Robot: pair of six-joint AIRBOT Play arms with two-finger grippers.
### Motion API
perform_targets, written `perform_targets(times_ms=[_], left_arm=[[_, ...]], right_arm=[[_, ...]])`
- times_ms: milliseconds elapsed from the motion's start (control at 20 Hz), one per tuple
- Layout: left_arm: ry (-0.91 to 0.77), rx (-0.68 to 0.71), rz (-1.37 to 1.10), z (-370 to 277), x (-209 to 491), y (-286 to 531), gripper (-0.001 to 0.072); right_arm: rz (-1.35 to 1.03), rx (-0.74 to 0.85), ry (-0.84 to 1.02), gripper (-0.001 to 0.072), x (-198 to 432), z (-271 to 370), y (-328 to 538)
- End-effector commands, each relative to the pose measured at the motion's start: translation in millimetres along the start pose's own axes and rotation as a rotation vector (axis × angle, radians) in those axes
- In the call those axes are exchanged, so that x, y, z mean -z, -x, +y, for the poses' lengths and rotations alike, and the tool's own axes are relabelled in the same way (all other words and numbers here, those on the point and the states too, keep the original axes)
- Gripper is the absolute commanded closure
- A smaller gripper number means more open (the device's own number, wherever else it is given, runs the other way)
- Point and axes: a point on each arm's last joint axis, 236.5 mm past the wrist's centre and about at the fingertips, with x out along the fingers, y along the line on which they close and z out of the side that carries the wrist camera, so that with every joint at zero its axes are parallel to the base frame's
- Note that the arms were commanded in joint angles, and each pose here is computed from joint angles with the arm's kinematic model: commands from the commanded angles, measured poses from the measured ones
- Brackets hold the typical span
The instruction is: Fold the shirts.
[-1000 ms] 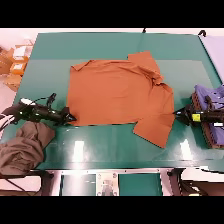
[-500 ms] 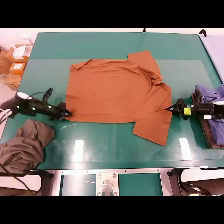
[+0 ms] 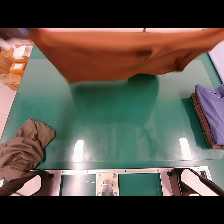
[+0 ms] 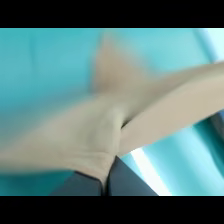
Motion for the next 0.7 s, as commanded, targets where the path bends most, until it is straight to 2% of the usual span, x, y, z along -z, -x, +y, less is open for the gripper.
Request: perform_targets(times_ms=[0,150,300,450,650], left_arm=[[-0.334,-0.029,-0.348,-126,-87,122,0.0678],[-0.423,-0.055,-0.481,-174,-94,172,0.0678],[-0.414,-0.150,-0.469,-161,-89,181,0.0678],[-0.300,-0.218,-0.357,-104,-77,146,0.0678],[-0.048,-0.147,-0.079,-5,-13,38,0.0678]], right_arm=[[-0.343,0.026,0.347,0.0697,-86,138,99],[-0.530,0.114,0.522,0.0698,-104,192,153],[-0.573,0.207,0.583,0.0698,-107,195,172],[-0.479,0.205,0.495,0.0697,-97,153,142],[-0.246,0.194,0.176,0.0697,-38,31,58]])
